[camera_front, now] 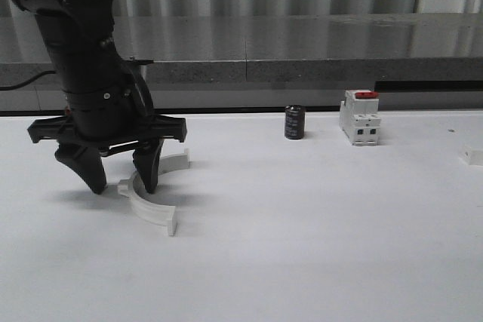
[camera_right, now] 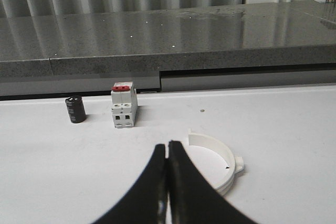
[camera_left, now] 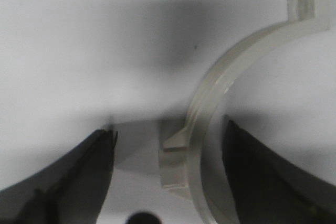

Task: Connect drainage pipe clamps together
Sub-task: 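Carry the white clamp half with the left gripper toward the table center and lower it, then open the left gripper and lift it away from the clamp half, then lower the right gripper onto the other white clamp half and grasp it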

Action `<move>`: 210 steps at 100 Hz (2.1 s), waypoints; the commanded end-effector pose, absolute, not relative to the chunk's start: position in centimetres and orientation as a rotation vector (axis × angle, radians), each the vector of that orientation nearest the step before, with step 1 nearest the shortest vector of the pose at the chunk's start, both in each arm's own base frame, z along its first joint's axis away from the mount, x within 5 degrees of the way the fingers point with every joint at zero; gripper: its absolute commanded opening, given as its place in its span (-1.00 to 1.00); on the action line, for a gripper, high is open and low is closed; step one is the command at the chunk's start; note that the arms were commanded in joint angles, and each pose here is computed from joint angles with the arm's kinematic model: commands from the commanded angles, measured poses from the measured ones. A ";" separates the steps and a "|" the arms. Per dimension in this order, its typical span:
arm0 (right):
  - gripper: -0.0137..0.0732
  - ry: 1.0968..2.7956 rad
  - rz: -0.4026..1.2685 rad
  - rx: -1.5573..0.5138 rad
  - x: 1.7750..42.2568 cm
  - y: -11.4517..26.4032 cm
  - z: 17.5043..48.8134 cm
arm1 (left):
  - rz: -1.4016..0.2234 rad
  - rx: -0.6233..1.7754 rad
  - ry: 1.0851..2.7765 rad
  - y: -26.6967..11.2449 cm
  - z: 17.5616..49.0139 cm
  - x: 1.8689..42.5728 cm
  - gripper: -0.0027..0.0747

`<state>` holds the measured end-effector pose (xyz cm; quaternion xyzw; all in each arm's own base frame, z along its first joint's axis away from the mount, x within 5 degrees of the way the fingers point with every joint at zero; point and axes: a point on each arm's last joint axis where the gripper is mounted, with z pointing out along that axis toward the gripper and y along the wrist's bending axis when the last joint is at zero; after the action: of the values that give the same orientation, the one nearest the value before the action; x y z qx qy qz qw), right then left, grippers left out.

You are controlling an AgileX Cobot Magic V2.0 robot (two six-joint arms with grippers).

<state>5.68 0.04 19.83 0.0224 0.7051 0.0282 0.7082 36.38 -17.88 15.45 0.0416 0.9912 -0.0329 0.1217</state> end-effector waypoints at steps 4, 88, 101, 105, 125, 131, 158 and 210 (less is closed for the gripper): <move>-0.84 1.446 0.056 0.041 5.4 0.0 21.3 | -0.160 0.138 2.738 -18.2 20.1 36.6 0.29; -0.84 1.446 0.056 0.041 5.4 0.0 21.3 | -0.169 -0.040 2.107 -2.5 38.0 23.0 0.29; -0.84 1.446 0.056 0.041 5.4 0.0 21.3 | -0.152 -0.045 2.080 -1.3 36.9 19.5 0.29; -0.84 1.446 0.056 0.041 5.4 0.0 21.3 | -0.148 -0.042 2.072 -1.3 36.5 18.3 0.29; -0.84 1.446 0.056 0.041 5.4 0.0 21.3 | -0.154 -0.038 2.009 -1.0 34.4 12.9 0.29; -0.84 1.446 0.056 0.041 5.4 0.0 21.3 | -0.154 -0.038 1.998 -1.0 33.5 11.6 0.29; -0.84 1.438 0.056 0.040 5.4 0.0 21.4 | -0.157 -0.033 1.917 -0.8 31.1 7.6 0.04; -0.84 1.567 0.075 0.068 6.8 0.0 28.2 | -0.146 -0.029 1.902 -0.7 30.6 7.3 -0.98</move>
<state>5.91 0.04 24.86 0.0290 0.7151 0.0336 0.6977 7.03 -0.76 29.22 -0.0105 0.8397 -0.0604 0.5396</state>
